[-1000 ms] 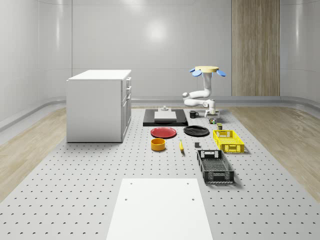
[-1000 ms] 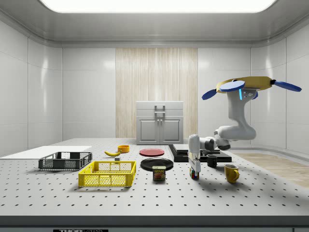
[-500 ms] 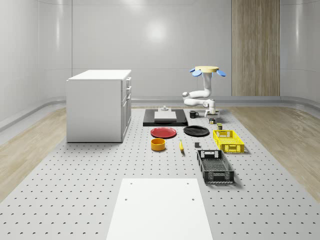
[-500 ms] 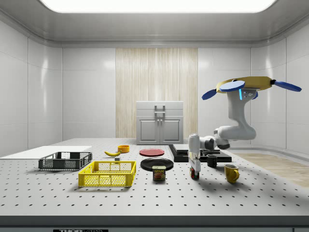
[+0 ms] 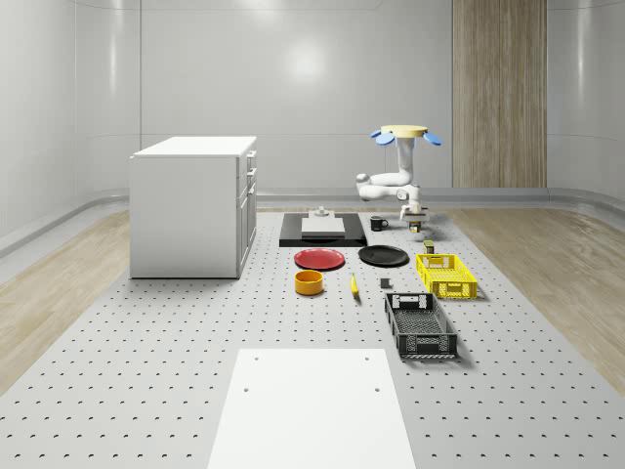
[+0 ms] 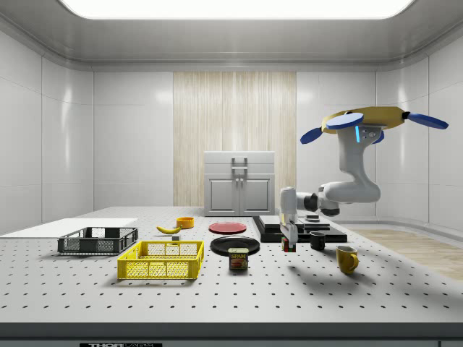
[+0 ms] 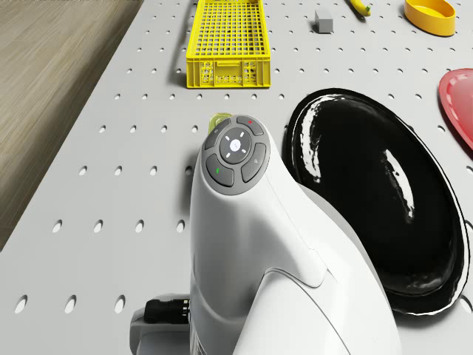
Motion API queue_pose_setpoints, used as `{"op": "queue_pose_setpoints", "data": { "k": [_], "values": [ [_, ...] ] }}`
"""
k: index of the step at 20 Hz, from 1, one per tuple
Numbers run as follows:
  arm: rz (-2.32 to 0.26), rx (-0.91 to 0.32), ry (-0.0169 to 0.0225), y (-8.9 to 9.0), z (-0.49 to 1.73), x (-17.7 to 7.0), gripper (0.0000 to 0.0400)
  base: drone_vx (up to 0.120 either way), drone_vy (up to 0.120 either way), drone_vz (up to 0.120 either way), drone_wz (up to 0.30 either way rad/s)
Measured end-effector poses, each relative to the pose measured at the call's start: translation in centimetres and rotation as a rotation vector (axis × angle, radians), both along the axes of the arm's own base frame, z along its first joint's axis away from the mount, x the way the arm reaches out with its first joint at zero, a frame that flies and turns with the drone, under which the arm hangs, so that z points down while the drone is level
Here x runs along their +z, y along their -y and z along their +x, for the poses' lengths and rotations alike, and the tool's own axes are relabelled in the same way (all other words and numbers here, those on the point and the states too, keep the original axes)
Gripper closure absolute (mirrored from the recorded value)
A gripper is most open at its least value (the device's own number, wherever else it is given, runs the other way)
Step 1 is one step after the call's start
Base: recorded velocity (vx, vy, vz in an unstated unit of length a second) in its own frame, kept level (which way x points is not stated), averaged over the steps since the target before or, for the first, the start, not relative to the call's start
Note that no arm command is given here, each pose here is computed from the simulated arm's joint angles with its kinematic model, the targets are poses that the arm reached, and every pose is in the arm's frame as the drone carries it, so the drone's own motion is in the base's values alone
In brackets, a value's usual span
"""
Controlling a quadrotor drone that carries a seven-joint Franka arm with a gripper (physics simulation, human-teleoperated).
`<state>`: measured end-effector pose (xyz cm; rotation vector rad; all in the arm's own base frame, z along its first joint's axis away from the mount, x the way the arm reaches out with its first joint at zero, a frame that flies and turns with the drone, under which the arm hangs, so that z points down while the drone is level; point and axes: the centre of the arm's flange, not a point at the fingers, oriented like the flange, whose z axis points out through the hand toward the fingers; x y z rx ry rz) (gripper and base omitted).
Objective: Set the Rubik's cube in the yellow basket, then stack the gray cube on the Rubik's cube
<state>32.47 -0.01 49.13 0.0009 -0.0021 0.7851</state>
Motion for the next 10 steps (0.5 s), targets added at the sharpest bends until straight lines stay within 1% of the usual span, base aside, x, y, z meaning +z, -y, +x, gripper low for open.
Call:
{"op": "queue_pose_setpoints", "data": {
  "k": [5, 6, 10],
  "values": [
    [0.000, 0.000, 0.0000, 0.00, 0.00, -0.57, 0.0075, 0.120, 0.000, 0.120, 0.000],
    [0.000, 0.000, 0.0000, 0.00, 0.00, -0.63, 0.0075, 0.120, 0.000, 0.080, 0.000],
    [0.000, 0.000, 0.0000, 0.00, 0.00, -0.77, 0.0075, 0.120, 0.000, 0.000, 0.000]
  ]
}}
